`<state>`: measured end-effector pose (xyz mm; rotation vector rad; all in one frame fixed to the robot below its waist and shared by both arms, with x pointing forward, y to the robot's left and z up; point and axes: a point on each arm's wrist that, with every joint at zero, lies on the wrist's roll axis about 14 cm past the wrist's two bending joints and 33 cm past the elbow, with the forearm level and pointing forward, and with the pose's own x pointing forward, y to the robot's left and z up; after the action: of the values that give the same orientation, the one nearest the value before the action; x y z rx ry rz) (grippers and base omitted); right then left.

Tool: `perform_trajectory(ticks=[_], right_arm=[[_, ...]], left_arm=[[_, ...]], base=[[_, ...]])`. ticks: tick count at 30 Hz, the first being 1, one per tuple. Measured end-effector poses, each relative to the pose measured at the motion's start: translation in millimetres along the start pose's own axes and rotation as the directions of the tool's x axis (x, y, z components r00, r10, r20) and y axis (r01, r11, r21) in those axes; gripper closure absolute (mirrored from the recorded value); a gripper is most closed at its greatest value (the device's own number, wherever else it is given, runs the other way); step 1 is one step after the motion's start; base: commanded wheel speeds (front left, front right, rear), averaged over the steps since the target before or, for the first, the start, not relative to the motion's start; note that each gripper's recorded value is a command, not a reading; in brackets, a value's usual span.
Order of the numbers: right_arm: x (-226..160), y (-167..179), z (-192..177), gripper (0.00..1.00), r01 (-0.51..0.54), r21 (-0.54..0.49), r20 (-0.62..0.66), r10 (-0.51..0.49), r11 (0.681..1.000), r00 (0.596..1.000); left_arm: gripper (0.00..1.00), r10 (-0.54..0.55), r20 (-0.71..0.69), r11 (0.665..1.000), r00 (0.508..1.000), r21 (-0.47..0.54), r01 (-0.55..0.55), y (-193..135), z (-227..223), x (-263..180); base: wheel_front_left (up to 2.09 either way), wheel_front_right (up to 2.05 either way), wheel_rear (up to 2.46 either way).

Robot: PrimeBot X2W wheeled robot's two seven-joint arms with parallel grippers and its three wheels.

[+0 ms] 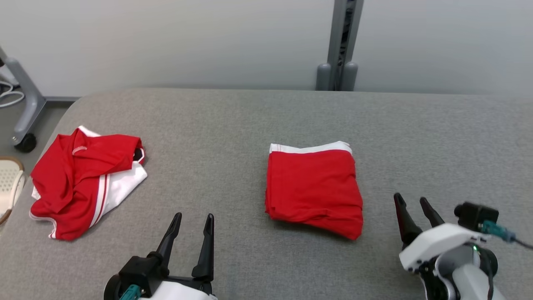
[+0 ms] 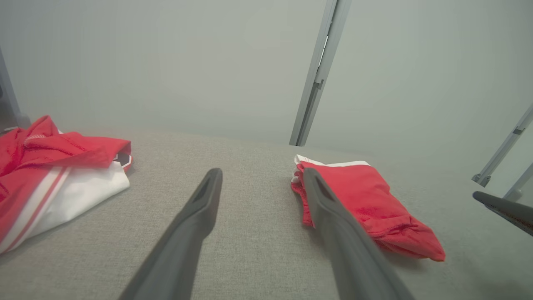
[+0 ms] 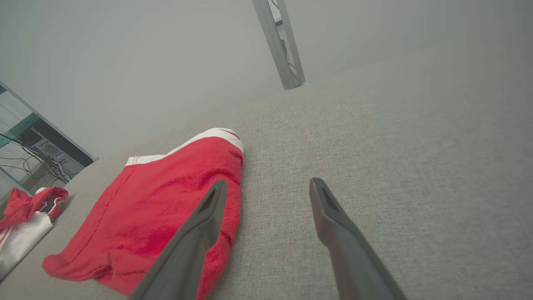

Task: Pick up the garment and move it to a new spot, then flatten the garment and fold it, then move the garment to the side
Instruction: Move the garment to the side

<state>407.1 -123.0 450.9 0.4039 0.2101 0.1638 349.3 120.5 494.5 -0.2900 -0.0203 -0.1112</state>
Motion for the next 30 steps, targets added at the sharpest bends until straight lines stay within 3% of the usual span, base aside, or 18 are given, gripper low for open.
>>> perform_trajectory(ticks=[2, 14, 21, 30], right_arm=[[18.8, 11.6, -2.5, 0.0, -0.043, 0.054, -0.07, 0.046, 0.998, 0.996], [63.4, 26.7, -21.3, 0.0, -0.124, 0.151, -0.31, 0.166, 0.981, 0.936], [72.5, 33.5, -49.6, 0.0, -0.181, 0.137, -0.468, 0.224, 0.974, 0.855], [84.2, 42.3, -69.4, 0.0, -0.218, 0.157, -0.559, 0.268, 0.963, 0.785]], left_arm=[[0.0, 0.01, -0.017, 1.0, 1.0, 0.003, -0.01, 3.2, -5.1, 0.7], [0.0, 0.066, -0.055, 0.998, 0.996, 0.023, -0.064, 25.5, -16.1, 4.1], [0.0, 0.097, -0.073, 0.995, 0.993, 0.03, -0.095, 35.7, -21.2, 4.2], [0.0, 0.13, -0.097, 0.991, 0.987, 0.041, -0.126, 45.6, -27.7, 2.5]], base=[[0.0, 0.0, 0.0], [0.0, 0.0, 0.0], [0.0, 0.0, 0.0], [0.0, 0.0, 0.0]])
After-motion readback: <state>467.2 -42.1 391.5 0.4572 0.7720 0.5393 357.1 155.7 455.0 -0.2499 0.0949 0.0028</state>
